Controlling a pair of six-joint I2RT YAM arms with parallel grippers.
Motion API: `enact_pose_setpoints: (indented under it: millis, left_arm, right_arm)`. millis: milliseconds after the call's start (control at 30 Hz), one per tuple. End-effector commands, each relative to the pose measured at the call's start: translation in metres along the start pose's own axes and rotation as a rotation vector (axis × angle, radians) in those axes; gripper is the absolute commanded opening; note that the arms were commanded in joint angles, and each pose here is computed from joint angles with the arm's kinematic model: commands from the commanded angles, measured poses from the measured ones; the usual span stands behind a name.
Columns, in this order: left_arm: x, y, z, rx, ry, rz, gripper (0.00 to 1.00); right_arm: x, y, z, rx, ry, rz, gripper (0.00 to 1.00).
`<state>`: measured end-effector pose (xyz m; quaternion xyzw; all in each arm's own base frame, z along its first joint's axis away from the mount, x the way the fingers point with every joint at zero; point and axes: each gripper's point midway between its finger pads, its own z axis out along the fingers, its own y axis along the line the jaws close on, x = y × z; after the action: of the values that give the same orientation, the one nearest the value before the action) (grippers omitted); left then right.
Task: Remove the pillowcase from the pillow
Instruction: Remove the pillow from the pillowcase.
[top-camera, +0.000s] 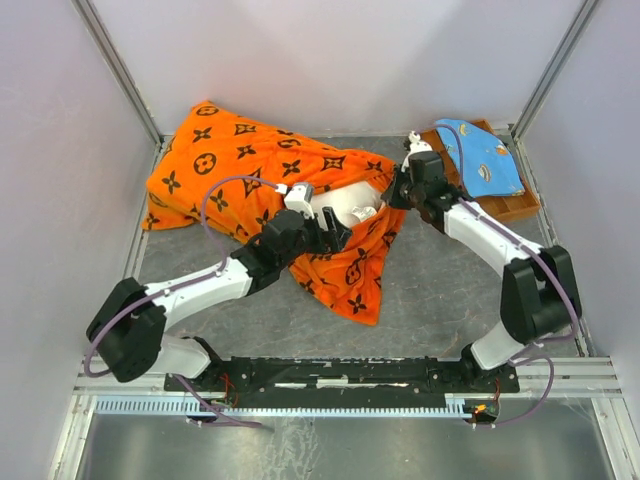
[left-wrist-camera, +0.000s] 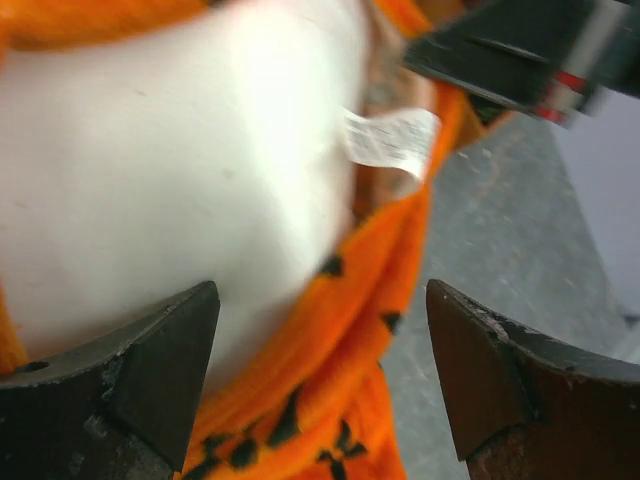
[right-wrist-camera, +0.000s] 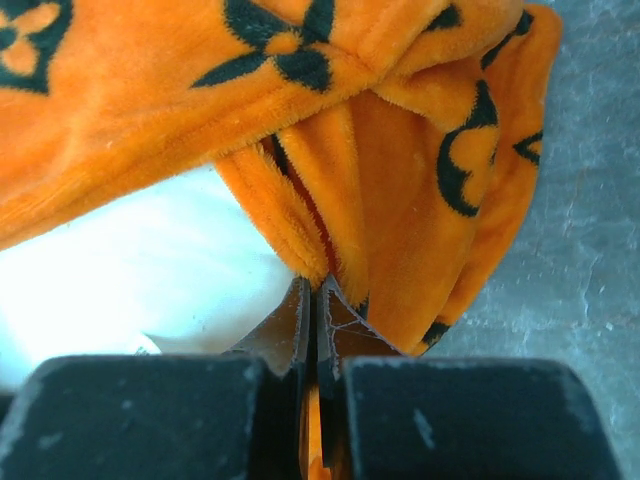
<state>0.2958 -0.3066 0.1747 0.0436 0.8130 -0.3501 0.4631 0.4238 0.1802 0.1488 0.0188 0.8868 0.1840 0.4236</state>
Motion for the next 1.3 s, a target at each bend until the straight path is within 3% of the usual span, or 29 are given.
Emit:
enact_pose_setpoints:
  millis: [0, 400, 633, 800, 833, 933, 967, 1000, 1033, 1233, 1267]
  left_arm:
    - [-0.045, 0.041, 0.010, -0.235, -0.216, 0.029, 0.92]
    - [-0.070, 0.053, 0.033, -0.296, -0.270, -0.009, 0.97]
    - [-0.058, 0.098, 0.050, -0.528, -0.249, 0.040, 0.99]
    - [-0.030, 0.134, 0.070, -0.698, -0.127, 0.162, 0.98]
    - [-0.023, 0.138, 0.074, -0.706, -0.108, 0.177, 0.90]
    - [-0.017, 0.138, 0.076, -0.675, -0.093, 0.187, 0.50]
    - [-0.018, 0.136, 0.074, -0.664, -0.103, 0.179, 0.30]
    - [-0.021, 0.135, 0.069, -0.659, -0.112, 0.168, 0.19]
    - [-0.024, 0.135, 0.065, -0.652, -0.115, 0.160, 0.15]
    - [-0.051, 0.134, 0.029, -0.639, -0.094, 0.164, 0.14]
    - [-0.056, 0.133, 0.022, -0.637, -0.103, 0.164, 0.14]
  right_arm:
    - [0.007, 0.004, -0.032, -0.035, -0.030, 0.052, 0.02]
    - [0.110, -0.036, -0.050, 0.034, 0.101, 0.059, 0.02]
    - [0.117, -0.029, -0.058, 0.004, 0.099, 0.045, 0.02]
    - [0.118, -0.019, -0.064, 0.008, 0.092, 0.020, 0.02]
    - [0.118, -0.016, -0.065, 0.000, 0.089, 0.019, 0.02]
    - [0.108, -0.002, -0.072, -0.035, 0.053, 0.015, 0.04]
    - [0.103, 0.004, -0.076, -0.053, 0.042, 0.022, 0.08]
    - [0.097, 0.010, -0.080, -0.071, 0.036, 0.028, 0.17]
    - [0.090, 0.015, -0.084, -0.082, 0.025, 0.036, 0.30]
    - [0.028, 0.043, -0.124, -0.092, -0.076, 0.258, 0.96]
    - [0.017, 0.050, -0.130, -0.094, -0.078, 0.339, 1.00]
